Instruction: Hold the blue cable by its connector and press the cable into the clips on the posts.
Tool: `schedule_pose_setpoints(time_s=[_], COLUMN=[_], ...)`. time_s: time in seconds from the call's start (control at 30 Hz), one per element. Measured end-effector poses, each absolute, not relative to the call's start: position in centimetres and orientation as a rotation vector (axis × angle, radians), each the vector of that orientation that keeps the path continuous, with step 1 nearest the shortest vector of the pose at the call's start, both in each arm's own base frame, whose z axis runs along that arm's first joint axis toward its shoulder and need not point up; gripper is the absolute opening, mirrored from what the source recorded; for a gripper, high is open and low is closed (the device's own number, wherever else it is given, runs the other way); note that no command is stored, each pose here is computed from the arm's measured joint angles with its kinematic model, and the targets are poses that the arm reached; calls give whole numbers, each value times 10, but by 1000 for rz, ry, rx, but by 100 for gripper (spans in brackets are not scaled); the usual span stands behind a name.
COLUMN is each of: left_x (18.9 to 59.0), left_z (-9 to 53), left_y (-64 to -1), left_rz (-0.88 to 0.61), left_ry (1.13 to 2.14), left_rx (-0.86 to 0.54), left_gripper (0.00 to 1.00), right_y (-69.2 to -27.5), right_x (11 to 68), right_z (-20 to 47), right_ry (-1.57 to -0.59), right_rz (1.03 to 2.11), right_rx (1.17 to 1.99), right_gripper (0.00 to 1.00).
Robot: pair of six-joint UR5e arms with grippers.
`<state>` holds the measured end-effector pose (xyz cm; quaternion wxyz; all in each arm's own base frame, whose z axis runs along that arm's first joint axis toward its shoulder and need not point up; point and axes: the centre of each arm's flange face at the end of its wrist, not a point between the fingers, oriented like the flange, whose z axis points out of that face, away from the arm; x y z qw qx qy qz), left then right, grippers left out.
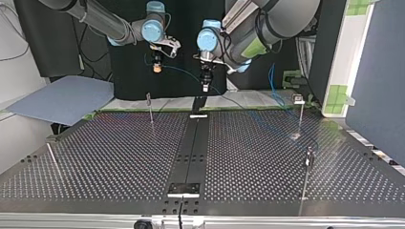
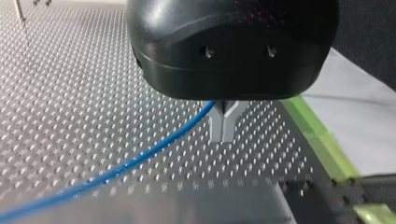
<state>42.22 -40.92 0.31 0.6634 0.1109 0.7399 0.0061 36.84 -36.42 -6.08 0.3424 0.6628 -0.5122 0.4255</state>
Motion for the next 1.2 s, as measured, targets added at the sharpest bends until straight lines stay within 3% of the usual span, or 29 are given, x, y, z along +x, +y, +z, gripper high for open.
schedule_pose_setpoints(time_s=[0.4,0.9,1.2], left_x=[399,387,386], left_z=[-34,-90,-107], left_y=[-458,-482,-497], left_rz=[-31,-15,11], left_ry=[1693,1775,1808], left_rx=[302,391,376], left_gripper=[0,0,0], right_y=[-363,-408,-438], right_x=[332,298,281], right_z=[-54,-51,-47], right_ry=[-1354,-1342,-1321], right_rz=[1050,1093,1110], right_rx=[1710,1628,1599], right_gripper=[0,0,0])
